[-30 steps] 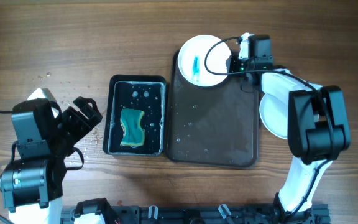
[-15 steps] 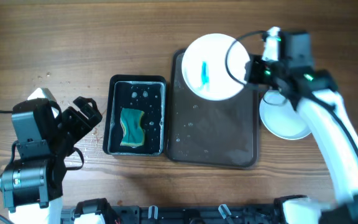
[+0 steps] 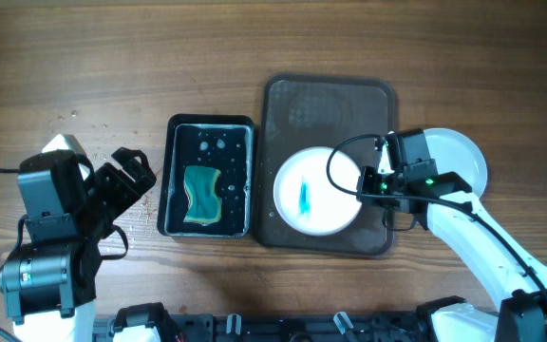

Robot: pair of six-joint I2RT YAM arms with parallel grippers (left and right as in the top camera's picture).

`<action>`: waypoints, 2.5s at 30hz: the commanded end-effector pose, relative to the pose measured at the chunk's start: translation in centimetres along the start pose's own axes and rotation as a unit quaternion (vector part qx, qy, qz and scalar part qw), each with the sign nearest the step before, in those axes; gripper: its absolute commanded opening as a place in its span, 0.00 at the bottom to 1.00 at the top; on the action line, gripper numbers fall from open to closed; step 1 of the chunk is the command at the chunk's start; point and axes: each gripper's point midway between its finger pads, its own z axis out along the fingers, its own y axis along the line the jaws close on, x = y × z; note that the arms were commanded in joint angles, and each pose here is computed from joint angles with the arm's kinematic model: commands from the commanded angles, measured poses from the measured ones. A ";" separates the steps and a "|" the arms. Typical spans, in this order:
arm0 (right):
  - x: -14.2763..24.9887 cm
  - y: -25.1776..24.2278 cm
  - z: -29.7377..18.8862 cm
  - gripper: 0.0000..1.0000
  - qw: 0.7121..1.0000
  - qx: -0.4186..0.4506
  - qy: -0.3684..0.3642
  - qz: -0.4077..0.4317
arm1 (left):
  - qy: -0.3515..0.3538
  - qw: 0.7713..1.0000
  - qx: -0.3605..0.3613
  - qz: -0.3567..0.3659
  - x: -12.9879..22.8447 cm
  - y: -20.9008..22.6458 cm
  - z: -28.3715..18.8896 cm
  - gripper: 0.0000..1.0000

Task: Clean dirty plates on tray and stack at the side
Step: 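Grip the last white plate with the right gripper and pull it forward, then grasp the green sponge with the left gripper and lift it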

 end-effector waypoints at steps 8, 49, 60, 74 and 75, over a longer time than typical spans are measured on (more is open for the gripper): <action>-1.0 2.2 -5.4 0.30 0.997 -0.027 -0.038 -0.060 | 0.037 0.994 0.099 -0.006 0.8 -3.6 -0.7 1.00; -0.6 3.2 -6.3 0.34 0.997 -0.057 -0.039 -0.046 | 0.208 0.944 -0.176 0.186 13.1 -0.6 18.8 0.56; -0.5 3.1 -6.3 0.34 0.997 -0.056 -0.036 -0.045 | 0.201 0.945 -0.157 0.204 12.9 -1.3 21.2 0.04; -0.7 3.2 -6.3 0.35 0.996 -0.058 -0.041 -0.046 | 0.280 0.925 -0.176 0.188 15.0 0.9 17.0 0.48; -0.8 3.3 -6.3 0.35 0.996 -0.058 -0.042 -0.047 | 0.279 0.925 -0.175 0.188 15.7 1.5 17.5 0.44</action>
